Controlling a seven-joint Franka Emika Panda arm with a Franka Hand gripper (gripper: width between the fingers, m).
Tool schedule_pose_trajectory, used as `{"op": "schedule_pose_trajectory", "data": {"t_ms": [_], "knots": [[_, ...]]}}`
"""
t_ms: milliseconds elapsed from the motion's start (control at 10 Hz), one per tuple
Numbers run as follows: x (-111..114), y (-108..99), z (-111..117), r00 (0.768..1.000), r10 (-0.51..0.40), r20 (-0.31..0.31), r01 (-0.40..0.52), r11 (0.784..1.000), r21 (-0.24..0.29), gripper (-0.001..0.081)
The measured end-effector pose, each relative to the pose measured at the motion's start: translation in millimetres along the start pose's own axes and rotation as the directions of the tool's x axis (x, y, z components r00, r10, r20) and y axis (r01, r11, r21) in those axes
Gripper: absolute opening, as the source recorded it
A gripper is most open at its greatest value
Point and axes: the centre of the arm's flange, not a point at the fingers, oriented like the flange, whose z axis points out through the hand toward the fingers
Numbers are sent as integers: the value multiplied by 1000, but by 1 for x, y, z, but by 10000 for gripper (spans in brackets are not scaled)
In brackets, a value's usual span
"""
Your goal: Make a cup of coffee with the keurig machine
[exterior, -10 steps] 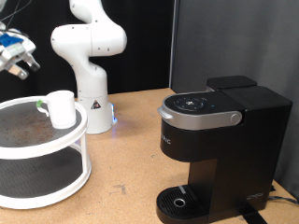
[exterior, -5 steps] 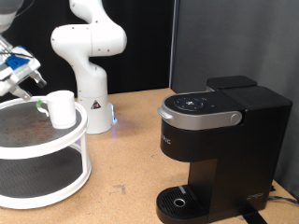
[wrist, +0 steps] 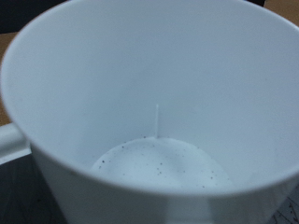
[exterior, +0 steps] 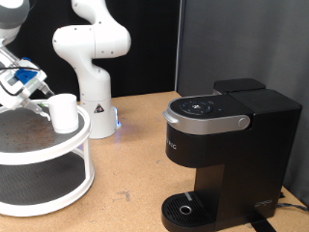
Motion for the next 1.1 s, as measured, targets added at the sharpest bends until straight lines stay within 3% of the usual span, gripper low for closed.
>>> {"op": "schedule_pose_trajectory", "data": {"t_ms": [400,500,600,700,800,900,1100], "knots": [[-7,-3,9,1000,-1,-7,1,1000,17,807],[-8,-3,10,1000,1,-7,-1,1000,18,775],[-8,-4,11,1000,2,-7,-2,1000,18,595],[-9,-4,12,1000,3,-7,-3,1000,16,595],[-9,-4,13,1000,3,-7,-3,1000,15,412],[-10,-3,12,1000,5,-9,-5,1000,6,412],[-9,-3,9,999,23,-25,-24,1000,-6,98]]}}
